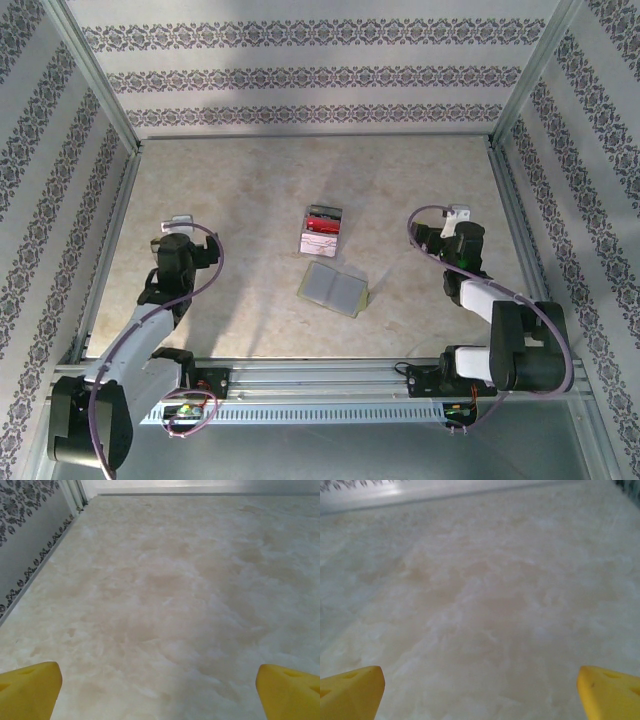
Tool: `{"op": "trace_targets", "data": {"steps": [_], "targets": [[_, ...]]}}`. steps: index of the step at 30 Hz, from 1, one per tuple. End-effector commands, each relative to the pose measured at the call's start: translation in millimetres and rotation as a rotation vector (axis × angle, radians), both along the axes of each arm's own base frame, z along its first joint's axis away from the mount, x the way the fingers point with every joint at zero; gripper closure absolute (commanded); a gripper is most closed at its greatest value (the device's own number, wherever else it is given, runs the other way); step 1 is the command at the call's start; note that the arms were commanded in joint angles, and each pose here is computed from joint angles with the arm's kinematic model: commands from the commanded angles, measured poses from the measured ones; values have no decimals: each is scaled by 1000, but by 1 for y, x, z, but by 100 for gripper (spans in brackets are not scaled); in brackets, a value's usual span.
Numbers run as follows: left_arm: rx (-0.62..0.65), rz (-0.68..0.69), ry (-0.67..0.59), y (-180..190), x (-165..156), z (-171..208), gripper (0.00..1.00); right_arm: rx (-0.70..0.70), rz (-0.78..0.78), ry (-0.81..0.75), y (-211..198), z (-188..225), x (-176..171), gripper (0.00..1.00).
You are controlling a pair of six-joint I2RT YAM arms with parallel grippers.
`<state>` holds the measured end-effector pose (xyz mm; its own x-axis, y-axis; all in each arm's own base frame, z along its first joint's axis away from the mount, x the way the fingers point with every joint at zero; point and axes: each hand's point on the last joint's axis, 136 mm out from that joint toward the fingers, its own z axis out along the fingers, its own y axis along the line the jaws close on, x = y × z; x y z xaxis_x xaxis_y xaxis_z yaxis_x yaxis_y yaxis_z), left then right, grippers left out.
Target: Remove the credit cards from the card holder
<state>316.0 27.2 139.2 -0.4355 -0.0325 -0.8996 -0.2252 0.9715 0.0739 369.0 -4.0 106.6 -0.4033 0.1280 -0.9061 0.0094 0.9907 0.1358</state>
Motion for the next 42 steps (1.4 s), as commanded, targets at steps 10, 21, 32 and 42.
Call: {"op": "trace_targets", "data": {"steps": [10,21,32,42], "targets": [[22,-15,-68,9,13,-11,0,-70,116,-166,21,1,18,2],[-1,-116,-147,0,36,-17,0,-68,39,-128,9,1,29,2],[-41,-228,-149,-14,57,-19,0,-70,36,-129,9,1,29,2],[-95,-286,-251,-25,64,-39,0,-74,34,-128,9,1,30,2]]}}
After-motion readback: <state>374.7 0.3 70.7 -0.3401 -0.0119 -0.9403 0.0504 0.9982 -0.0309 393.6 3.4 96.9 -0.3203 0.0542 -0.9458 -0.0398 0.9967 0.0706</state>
